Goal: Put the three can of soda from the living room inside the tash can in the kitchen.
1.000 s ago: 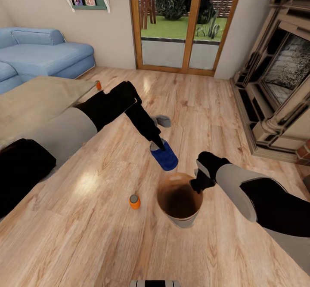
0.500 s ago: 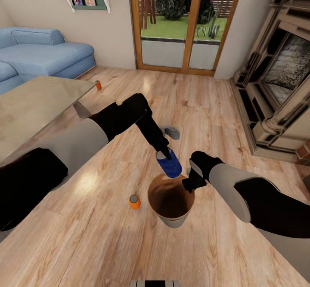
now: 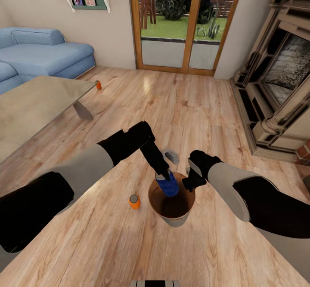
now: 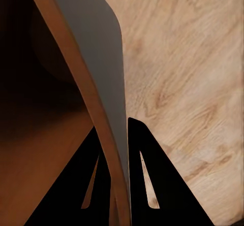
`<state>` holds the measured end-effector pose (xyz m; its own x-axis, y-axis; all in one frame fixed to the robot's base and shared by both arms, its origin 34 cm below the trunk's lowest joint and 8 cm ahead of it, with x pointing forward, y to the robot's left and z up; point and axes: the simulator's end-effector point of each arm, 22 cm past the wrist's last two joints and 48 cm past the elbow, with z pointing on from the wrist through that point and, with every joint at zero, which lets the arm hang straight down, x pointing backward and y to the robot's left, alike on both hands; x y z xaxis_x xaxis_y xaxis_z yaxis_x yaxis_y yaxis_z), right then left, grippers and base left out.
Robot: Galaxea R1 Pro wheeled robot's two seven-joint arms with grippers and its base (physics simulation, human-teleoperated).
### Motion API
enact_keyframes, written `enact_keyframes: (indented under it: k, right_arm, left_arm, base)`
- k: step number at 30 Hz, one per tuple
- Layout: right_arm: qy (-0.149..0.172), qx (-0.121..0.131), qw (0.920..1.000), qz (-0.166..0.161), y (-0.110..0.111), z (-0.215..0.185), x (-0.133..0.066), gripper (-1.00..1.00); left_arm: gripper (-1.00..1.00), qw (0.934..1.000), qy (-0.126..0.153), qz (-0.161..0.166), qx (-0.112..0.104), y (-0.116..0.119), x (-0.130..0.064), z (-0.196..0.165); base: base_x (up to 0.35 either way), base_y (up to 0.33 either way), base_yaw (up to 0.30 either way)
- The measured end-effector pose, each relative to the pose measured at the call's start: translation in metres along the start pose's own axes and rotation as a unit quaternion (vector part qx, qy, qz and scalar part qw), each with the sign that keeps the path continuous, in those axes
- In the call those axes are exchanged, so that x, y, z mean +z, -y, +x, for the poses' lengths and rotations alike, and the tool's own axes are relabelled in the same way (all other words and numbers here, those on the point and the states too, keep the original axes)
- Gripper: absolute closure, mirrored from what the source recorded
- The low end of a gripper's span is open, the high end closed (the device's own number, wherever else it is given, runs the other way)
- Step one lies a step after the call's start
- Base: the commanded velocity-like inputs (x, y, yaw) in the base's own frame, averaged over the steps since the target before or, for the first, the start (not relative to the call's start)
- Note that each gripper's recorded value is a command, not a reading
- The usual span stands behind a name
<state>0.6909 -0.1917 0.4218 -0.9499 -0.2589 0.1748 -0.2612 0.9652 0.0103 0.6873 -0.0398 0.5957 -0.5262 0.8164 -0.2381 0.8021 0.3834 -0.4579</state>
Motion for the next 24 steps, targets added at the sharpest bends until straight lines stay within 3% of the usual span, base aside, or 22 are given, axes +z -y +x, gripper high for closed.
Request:
enact_keyframes:
  k: [6,12,17,20,24]
  right_arm:
    - [0.002,0.005,0.9999,-0.014,-0.009,-0.002,-0.001,1.00]
    - [0.006,-0.011,0.9999,-0.005,-0.015,-0.007,-0.005,1.00]
    - [0.015,-0.009,0.9994,-0.028,-0.037,-0.016,-0.015,1.00]
    - [0.016,-0.009,0.9993,-0.032,-0.040,-0.018,-0.017,1.00]
    - [0.015,-0.020,0.9996,-0.011,-0.031,-0.017,-0.017,1.00]
  left_arm:
    - [1.00,0.9999,-0.007,0.005,0.008,0.009,0.019,0.008]
    - [1.00,0.9991,-0.041,0.000,0.014,0.014,0.057,0.039]
    - [1.00,0.9988,-0.044,0.000,0.019,0.017,0.063,0.043]
    - [1.00,0.9981,-0.048,-0.034,0.018,0.004,0.074,0.050]
    - [1.00,0.9977,-0.050,-0.042,0.018,0.006,0.089,0.058]
  base:
    - [0.000,0.000,0.000]
    - [0.000,0.000,0.000]
    - [0.000,0.000,0.000]
    - [0.000,0.000,0.000]
    - [0.000,0.000,0.000]
